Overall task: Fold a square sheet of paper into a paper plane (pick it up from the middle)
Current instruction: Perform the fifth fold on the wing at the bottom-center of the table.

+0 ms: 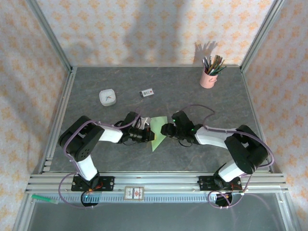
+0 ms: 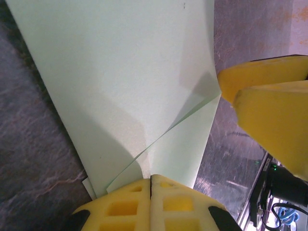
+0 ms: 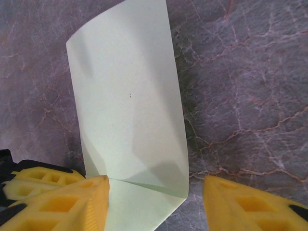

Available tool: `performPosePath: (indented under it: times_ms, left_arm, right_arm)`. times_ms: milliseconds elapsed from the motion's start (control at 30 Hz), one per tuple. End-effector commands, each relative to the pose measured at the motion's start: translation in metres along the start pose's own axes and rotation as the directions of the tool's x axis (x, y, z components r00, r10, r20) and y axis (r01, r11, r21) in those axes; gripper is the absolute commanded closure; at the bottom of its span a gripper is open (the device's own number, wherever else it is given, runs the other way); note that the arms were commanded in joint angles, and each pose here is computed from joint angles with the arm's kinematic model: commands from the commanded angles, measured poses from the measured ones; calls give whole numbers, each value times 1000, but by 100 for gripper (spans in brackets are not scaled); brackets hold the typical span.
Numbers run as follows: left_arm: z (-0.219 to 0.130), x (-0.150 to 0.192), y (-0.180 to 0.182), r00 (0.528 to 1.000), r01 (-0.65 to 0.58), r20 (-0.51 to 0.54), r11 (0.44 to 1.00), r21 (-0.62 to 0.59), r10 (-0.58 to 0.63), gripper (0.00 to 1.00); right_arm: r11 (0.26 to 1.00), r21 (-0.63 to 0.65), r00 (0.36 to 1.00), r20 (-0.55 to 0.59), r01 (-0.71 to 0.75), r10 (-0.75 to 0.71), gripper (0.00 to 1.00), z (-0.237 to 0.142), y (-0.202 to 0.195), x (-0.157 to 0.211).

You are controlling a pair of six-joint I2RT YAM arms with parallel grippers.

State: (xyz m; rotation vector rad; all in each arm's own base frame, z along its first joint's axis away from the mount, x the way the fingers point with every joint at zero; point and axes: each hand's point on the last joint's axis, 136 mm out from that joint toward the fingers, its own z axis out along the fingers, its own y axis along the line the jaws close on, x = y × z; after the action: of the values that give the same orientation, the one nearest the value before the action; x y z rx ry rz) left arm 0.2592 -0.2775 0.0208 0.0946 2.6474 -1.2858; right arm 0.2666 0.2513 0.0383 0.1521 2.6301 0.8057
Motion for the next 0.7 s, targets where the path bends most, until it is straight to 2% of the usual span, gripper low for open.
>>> performPosePath:
  times_ms: [0, 167, 367, 667]
  left_arm:
    - [-2, 10, 14, 1000, 16, -24, 999, -28, -17, 98]
    - [-2, 10, 14, 1000, 8, -25, 999, -38, -9, 98]
    - [-3, 9, 13, 1000, 6, -25, 999, -39, -7, 98]
    - [-4, 2, 8, 1000, -9, -13, 999, -40, 9, 98]
  right_arm:
    - [1000, -18, 1000, 9, -10, 10, 47, 4, 7, -7]
    - [998, -60, 1000, 0, -15, 15, 51, 7, 11, -4]
    - [998, -61, 1000, 14, -17, 18, 70, 5, 12, -6]
    - [999, -36, 999, 32, -41, 42, 90, -1, 7, -8]
